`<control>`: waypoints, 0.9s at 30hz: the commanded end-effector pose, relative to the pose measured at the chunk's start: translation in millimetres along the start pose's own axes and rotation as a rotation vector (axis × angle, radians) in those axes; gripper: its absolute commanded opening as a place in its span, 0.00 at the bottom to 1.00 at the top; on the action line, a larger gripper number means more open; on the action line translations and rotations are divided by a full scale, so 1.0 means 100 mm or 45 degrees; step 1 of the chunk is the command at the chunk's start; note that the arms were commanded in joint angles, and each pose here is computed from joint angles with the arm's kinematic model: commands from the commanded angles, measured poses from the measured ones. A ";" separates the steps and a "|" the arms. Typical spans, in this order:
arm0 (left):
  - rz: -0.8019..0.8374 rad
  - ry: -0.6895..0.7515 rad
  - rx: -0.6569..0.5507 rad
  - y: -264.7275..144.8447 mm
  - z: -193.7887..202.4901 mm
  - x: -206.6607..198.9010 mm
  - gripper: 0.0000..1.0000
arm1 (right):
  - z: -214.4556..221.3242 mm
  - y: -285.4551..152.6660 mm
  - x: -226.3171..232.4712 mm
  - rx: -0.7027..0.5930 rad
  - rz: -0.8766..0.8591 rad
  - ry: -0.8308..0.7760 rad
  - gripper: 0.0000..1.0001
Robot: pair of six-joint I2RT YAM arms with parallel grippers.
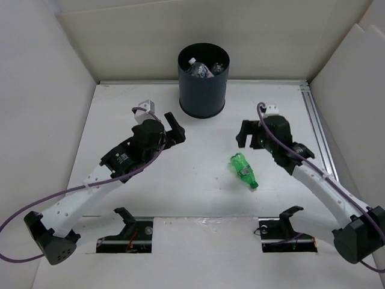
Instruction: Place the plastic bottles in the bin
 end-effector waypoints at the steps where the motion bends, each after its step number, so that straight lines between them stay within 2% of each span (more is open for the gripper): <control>1: 0.042 -0.038 0.002 -0.06 0.00 0.06 1.00 | 0.33 -0.06 0.11 0.033 -0.056 0.055 1.00; 7: 0.084 -0.074 0.027 -0.08 0.07 0.13 1.00 | 0.67 -0.02 0.27 0.144 -0.142 0.078 1.00; 15: 0.056 -0.064 0.071 -0.01 0.16 0.17 1.00 | 1.11 0.36 0.29 0.372 -0.068 0.049 0.98; 19: 0.045 -0.047 0.077 0.00 0.19 0.20 1.00 | 1.19 0.43 0.33 0.405 -0.026 0.041 0.98; 21: 0.045 -0.047 0.077 0.00 0.19 0.20 1.00 | 1.23 0.46 0.33 0.429 -0.020 0.048 0.96; 23: 0.045 -0.047 0.077 0.00 0.19 0.20 1.00 | 1.33 0.49 0.35 0.485 -0.010 0.025 0.85; 27: 0.017 -0.021 0.092 0.05 0.24 0.24 1.00 | 1.36 0.52 0.41 0.507 -0.023 0.018 0.74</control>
Point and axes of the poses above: each gripper's point midway between its finger pads, its own y axis out along the fingers, its own x axis along the line the jaws close on, z = x × y, the point moved 9 cm from there along -y, back along the fingers, and after that the axes turned 14 degrees about -y, right-handed, at the moved point
